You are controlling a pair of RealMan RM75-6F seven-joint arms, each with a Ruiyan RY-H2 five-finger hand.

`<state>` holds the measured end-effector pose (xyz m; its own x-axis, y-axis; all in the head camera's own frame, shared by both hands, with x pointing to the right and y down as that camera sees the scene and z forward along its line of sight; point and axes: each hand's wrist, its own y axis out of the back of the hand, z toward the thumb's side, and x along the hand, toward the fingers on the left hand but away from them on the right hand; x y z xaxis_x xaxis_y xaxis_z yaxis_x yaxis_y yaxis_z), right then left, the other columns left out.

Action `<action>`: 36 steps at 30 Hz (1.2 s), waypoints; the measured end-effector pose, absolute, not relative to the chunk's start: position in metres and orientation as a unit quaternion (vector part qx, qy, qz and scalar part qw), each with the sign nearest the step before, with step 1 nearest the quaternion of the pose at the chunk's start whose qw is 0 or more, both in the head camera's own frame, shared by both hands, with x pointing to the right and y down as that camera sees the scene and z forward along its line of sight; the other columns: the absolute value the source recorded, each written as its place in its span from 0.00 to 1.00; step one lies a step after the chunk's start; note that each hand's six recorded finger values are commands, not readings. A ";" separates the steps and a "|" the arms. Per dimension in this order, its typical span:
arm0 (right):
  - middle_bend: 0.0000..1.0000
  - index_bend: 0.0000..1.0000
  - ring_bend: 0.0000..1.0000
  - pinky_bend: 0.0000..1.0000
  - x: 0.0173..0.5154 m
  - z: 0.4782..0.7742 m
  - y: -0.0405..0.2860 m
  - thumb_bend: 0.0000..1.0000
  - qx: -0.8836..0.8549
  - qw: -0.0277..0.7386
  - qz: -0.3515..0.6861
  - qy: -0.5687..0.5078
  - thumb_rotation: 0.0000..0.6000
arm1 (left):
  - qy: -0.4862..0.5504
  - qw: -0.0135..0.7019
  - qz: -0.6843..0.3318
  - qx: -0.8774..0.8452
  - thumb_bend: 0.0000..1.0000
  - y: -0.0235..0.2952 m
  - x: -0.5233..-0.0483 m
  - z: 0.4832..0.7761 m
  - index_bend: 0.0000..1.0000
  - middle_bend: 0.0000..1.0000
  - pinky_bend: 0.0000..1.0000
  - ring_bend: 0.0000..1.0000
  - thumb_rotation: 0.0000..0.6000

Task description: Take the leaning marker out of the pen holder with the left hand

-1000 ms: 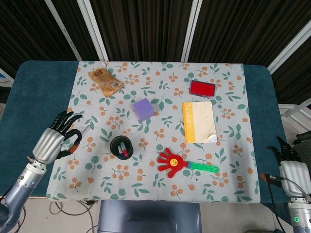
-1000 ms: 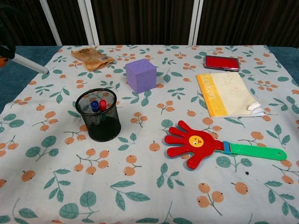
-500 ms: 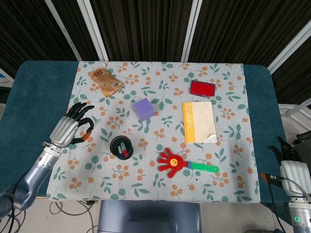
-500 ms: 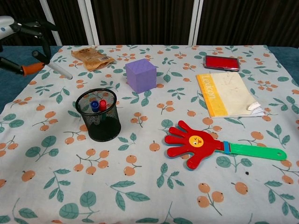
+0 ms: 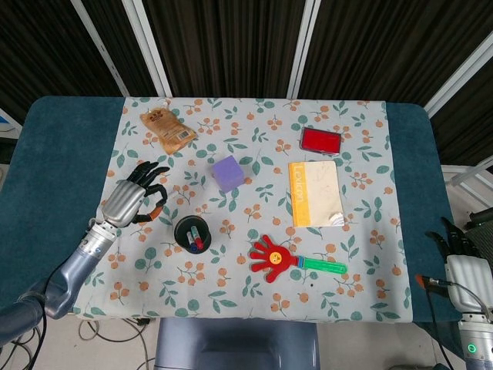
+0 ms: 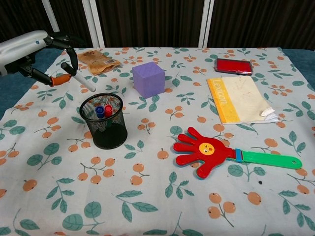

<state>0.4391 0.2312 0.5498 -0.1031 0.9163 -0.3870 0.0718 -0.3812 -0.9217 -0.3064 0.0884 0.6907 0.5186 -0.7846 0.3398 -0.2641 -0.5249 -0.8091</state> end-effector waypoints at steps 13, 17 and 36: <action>0.03 0.24 0.09 0.19 0.439 0.549 0.231 0.05 -0.571 0.350 0.603 -0.434 1.00 | 0.319 0.331 -0.374 -0.805 0.40 0.094 -0.307 0.710 0.51 0.11 0.00 0.00 1.00; 0.03 0.24 0.09 0.19 0.439 0.549 0.231 0.05 -0.571 0.349 0.603 -0.433 1.00 | 0.315 0.328 -0.378 -0.806 0.40 0.096 -0.308 0.713 0.49 0.11 0.00 0.00 1.00; 0.03 0.24 0.09 0.19 0.440 0.549 0.231 0.05 -0.571 0.347 0.604 -0.435 1.00 | 0.265 0.361 -0.400 -0.799 0.19 0.109 -0.331 0.691 0.26 0.06 0.00 0.00 1.00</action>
<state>0.4400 0.2313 0.5493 -0.1069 0.9157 -0.3875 0.0777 -0.3808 -0.9214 -0.3306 0.1093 0.6913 0.5386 -0.7134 0.4483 -0.1356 -0.5986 -0.7895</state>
